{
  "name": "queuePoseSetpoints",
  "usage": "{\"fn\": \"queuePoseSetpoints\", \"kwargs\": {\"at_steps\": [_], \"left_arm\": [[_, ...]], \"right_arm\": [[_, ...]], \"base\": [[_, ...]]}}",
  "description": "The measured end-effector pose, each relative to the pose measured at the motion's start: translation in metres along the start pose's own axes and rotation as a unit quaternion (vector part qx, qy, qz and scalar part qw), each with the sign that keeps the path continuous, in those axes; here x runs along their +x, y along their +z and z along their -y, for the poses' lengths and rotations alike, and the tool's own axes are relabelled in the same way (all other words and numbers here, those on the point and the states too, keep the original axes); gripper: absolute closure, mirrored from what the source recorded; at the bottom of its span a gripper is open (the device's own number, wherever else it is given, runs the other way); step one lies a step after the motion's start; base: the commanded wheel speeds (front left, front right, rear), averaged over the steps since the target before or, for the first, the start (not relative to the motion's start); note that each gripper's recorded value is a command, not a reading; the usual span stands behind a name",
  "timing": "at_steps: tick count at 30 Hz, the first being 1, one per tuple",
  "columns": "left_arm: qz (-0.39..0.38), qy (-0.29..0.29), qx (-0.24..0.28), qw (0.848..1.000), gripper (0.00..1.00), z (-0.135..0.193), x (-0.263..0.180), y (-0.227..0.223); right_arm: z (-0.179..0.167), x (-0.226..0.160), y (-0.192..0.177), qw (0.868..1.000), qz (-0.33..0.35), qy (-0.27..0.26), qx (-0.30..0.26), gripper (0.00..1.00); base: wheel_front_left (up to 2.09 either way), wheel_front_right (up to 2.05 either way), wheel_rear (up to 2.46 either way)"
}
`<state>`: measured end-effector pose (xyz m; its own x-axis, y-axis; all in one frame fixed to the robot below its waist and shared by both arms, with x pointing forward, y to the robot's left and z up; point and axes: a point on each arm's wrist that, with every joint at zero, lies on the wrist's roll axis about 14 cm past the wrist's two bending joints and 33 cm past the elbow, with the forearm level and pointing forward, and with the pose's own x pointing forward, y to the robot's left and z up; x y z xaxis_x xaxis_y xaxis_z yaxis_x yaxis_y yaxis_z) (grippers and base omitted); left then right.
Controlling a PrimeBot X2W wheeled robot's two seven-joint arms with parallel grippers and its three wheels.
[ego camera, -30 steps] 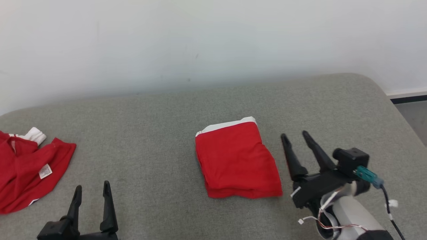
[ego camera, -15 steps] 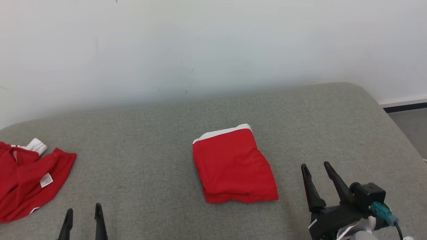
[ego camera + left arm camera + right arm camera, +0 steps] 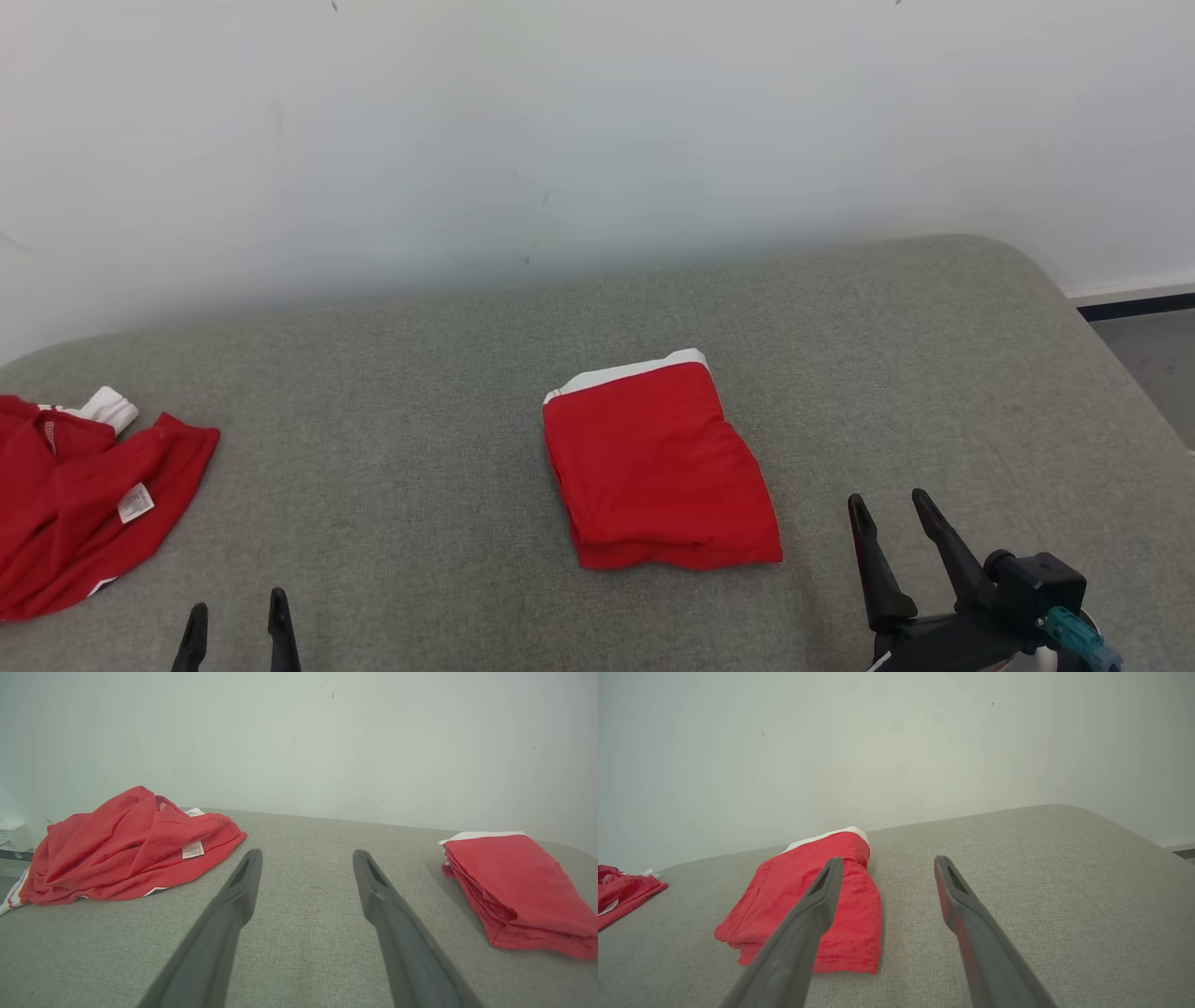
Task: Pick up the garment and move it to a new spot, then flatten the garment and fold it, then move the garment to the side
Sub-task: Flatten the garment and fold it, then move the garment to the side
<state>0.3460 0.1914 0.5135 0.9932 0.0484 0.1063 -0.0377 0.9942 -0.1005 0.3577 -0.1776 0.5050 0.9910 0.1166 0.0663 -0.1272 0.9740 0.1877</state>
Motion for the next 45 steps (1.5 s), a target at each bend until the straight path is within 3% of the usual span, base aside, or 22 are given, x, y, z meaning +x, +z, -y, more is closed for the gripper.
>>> {"fn": "queuePoseSetpoints", "kwargs": {"at_steps": [31, 37, 41, 45], "left_arm": [[-0.003, -0.033, -0.004, 0.999, 0.00, 0.017, 0.012, -0.003], [-0.004, -0.034, -0.008, 0.999, 0.00, 0.018, 0.010, -0.003], [-0.001, -0.033, -0.008, 0.999, 0.00, 0.017, 0.011, -0.002], [0.001, -0.031, -0.008, 0.999, 0.00, 0.013, 0.021, -0.001]], "right_arm": [[0.012, 0.011, -0.016, 0.999, -0.035, -0.020, 0.007, 0.00], [0.005, 0.055, -0.018, 0.994, -0.105, 0.001, 0.010, 0.00], [-0.005, 0.078, -0.036, 0.981, -0.188, 0.011, 0.040, 0.00], [-0.006, 0.103, -0.055, 0.965, -0.259, 0.019, 0.025, 0.00]], "base": [[0.00, 0.00, 0.00], [0.00, 0.00, 0.00], [0.00, 0.00, 0.00], [0.00, 0.00, 0.00]]}}
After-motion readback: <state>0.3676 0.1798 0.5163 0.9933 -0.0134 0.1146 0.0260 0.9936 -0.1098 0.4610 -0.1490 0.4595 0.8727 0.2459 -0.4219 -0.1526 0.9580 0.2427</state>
